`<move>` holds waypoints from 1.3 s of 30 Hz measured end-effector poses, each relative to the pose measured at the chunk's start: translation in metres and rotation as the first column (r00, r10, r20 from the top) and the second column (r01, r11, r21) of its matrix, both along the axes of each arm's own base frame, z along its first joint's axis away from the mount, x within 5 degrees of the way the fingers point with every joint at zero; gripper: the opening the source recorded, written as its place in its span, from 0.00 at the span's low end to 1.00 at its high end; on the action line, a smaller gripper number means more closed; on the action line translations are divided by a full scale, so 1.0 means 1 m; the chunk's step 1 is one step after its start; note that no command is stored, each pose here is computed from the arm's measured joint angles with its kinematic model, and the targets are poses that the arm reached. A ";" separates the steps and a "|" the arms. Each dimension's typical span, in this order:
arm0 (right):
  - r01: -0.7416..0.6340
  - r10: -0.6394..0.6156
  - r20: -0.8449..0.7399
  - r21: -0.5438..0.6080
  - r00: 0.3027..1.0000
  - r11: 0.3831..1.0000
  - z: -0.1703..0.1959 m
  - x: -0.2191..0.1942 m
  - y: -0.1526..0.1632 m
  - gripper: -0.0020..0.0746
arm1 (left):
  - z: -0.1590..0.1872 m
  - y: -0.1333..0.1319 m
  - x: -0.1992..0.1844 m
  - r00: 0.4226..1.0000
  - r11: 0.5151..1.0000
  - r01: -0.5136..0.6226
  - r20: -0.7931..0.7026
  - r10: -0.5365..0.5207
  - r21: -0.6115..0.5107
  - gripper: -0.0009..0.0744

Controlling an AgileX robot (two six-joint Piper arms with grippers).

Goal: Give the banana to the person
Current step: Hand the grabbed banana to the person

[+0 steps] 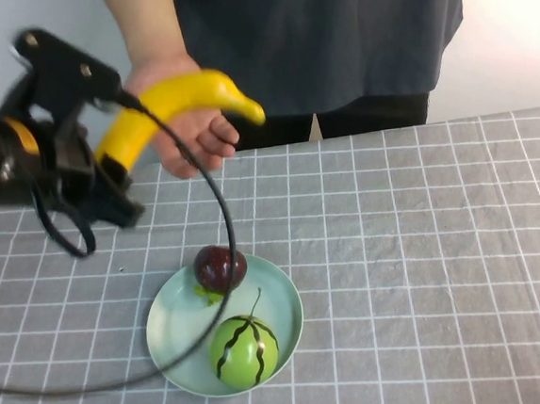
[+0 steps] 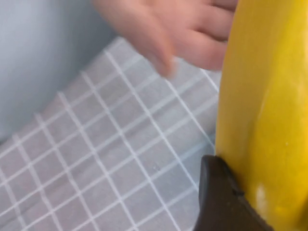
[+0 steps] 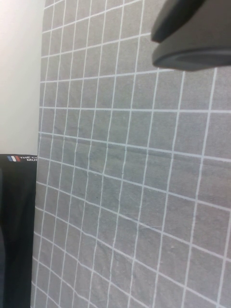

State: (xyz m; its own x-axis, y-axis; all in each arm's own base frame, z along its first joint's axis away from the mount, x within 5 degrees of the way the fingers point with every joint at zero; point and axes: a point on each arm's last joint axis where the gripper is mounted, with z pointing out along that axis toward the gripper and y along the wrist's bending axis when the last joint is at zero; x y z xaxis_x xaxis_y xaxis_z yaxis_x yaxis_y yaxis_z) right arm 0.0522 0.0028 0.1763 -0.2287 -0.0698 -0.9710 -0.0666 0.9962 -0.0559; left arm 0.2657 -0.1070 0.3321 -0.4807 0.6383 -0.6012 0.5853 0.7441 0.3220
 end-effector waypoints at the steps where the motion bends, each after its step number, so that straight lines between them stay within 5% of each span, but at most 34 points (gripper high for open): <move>1: 0.000 0.000 0.000 0.000 1.000 1.000 0.000 0.000 0.000 0.02 | 0.005 0.000 0.003 1.000 1.000 -0.018 0.008 0.018 -0.001 0.39; 14: 0.000 0.000 0.000 0.000 1.000 1.000 0.000 0.000 0.000 0.02 | 0.019 -0.021 0.066 0.982 0.988 -0.146 -0.118 0.150 0.047 0.39; 26: 0.000 0.000 0.000 0.000 1.000 1.000 0.000 0.000 0.000 0.02 | 0.009 -0.019 0.073 0.964 0.976 -0.183 -0.174 0.201 0.118 0.38; 34: 0.000 0.000 0.000 0.000 1.000 1.000 0.000 0.000 0.000 0.02 | 0.018 -0.017 0.069 0.958 0.972 -0.209 -0.178 0.226 0.108 0.81; 39: -0.001 0.001 0.000 0.007 1.000 1.000 0.000 0.000 0.000 0.02 | 0.059 -0.009 0.049 0.966 0.972 -0.230 -0.113 0.234 0.049 0.88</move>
